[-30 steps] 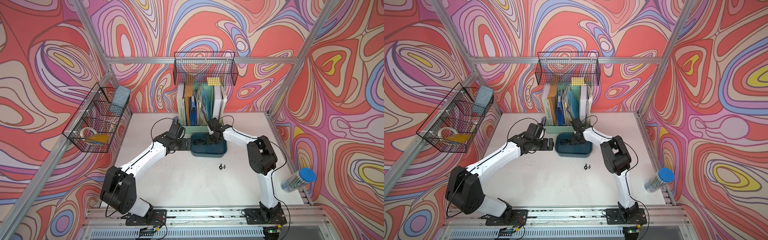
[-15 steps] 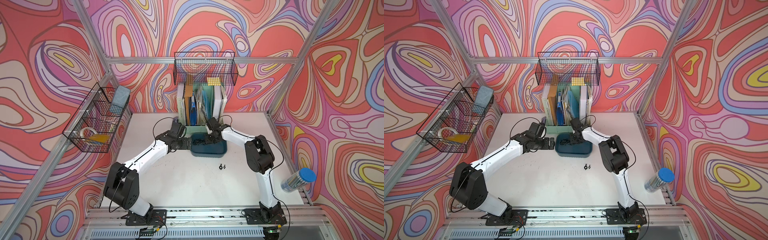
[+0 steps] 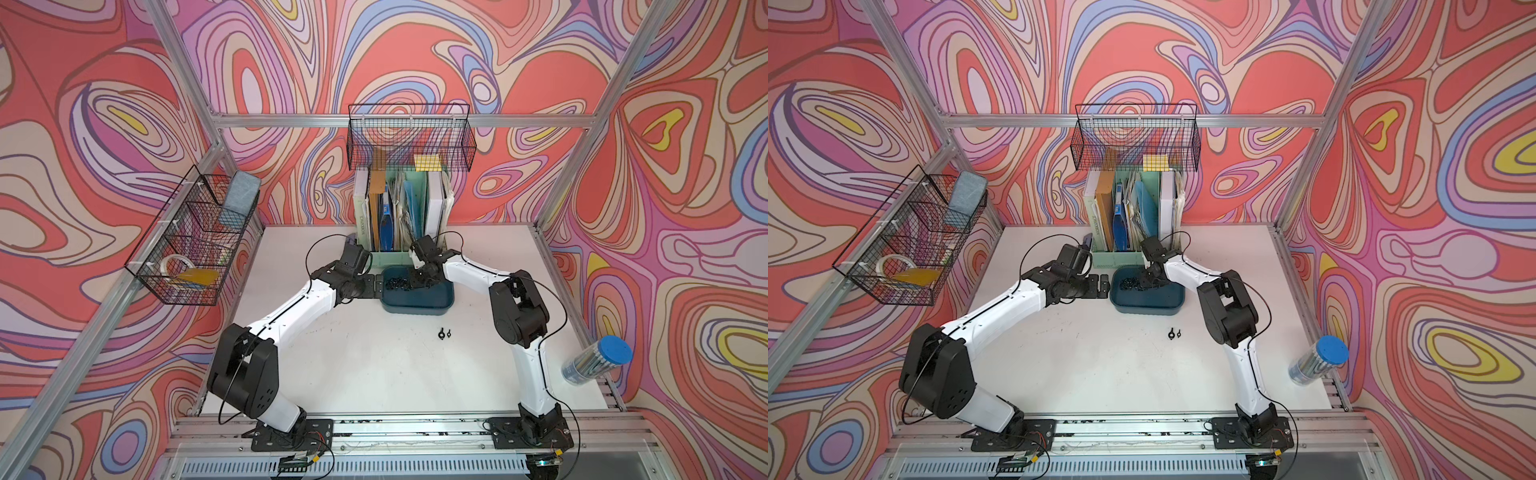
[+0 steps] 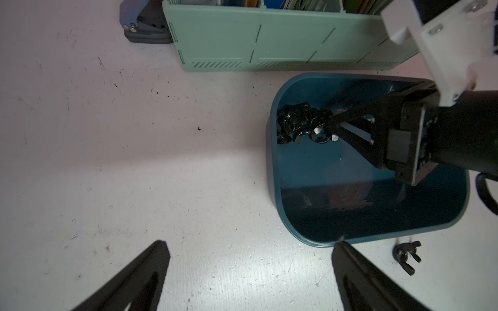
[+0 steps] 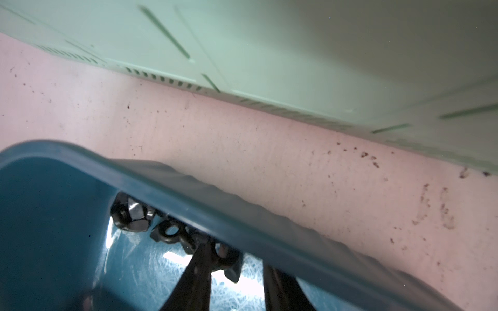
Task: Take out the wing nut from the storage box
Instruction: Pick up the wing nut from the storage box.
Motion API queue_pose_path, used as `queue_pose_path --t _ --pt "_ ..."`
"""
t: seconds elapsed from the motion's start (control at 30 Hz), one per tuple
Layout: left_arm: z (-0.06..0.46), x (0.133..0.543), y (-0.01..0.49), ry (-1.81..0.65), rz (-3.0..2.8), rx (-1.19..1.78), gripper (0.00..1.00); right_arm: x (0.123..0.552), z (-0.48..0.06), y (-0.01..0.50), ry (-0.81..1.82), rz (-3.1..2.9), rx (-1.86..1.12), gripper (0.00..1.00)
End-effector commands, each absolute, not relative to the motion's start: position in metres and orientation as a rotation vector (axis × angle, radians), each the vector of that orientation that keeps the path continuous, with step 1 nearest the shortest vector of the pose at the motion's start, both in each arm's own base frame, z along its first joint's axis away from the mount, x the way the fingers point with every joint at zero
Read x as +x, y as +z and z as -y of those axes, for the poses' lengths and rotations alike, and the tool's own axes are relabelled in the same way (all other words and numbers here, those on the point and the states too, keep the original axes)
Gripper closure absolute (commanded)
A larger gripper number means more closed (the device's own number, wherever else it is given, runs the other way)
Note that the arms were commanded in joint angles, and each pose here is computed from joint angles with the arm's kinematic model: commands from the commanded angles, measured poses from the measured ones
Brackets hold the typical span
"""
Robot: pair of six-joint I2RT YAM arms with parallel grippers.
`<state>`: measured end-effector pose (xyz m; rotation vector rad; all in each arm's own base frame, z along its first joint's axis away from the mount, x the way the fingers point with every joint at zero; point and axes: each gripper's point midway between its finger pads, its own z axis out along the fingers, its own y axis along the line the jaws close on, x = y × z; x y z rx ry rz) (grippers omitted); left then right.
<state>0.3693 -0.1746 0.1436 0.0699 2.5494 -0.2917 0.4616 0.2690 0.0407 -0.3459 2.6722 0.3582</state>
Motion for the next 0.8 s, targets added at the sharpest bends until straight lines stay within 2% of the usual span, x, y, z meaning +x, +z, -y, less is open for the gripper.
queue_pose_path --t 0.0,0.77 --pt "0.177 0.376 0.149 -0.306 -2.537 0.083 0.01 0.458 -0.272 0.037 0.38 -2.674 -0.372 0.69" --pt "0.175 0.369 0.151 -0.312 -2.538 0.085 0.01 0.449 -0.282 0.059 0.402 -2.597 -0.435 0.65"
